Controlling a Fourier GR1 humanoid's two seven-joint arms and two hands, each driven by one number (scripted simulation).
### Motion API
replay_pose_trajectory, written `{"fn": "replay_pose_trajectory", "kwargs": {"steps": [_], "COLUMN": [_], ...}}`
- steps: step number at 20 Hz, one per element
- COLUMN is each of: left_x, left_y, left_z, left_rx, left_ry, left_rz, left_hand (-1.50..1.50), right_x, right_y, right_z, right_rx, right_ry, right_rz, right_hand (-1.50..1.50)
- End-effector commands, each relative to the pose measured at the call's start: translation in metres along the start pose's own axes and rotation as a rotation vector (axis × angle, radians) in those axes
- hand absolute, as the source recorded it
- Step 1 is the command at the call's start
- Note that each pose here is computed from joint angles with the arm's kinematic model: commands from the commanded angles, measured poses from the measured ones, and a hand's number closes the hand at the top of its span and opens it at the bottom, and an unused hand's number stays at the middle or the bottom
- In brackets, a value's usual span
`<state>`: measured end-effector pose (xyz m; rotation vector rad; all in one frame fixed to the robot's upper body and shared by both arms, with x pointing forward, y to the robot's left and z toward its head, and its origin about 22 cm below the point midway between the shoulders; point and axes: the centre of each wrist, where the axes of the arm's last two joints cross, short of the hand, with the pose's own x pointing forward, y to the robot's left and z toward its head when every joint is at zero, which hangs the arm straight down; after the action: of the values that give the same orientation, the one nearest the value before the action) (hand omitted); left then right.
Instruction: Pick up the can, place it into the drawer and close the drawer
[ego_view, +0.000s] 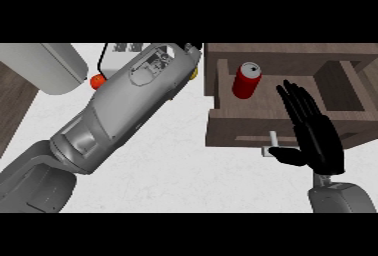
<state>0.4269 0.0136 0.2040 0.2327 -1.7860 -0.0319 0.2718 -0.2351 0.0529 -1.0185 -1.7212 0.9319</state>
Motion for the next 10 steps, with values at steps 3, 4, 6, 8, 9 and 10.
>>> {"fn": "replay_pose_trajectory", "kwargs": {"steps": [3, 4, 6, 8, 9, 10], "left_x": [0.008, 0.008, 0.004, 0.008, 0.003, 0.007], "left_y": [0.009, 0.03, 0.04, 0.037, 0.057, 0.058], "left_z": [0.01, 0.005, 0.002, 0.006, 0.003, 0.003], "left_rx": [0.001, -0.001, -0.002, -0.006, -0.006, -0.007], "left_ry": [-0.002, 0.009, 0.018, 0.002, -0.006, 0.005], "left_rz": [-0.007, -0.003, -0.002, -0.007, -0.036, -0.019], "left_hand": [-1.5, -1.5, -1.5, -1.5, -1.5, -1.5], "right_x": [-0.015, -0.015, -0.041, -0.037, -0.041, -0.034], "right_y": [0.045, 0.027, 0.043, 0.051, 0.052, 0.055], "right_z": [-0.015, -0.033, -0.021, -0.039, -0.034, -0.043], "right_rx": [0.012, -0.015, 0.002, 0.0, 0.003, 0.002], "right_ry": [0.044, 0.059, 0.067, 0.075, 0.084, 0.063], "right_rz": [0.036, 0.046, 0.062, 0.082, 0.107, 0.111], "right_hand": [-1.5, -1.5, -1.5, -1.5, -1.5, -1.5]}}
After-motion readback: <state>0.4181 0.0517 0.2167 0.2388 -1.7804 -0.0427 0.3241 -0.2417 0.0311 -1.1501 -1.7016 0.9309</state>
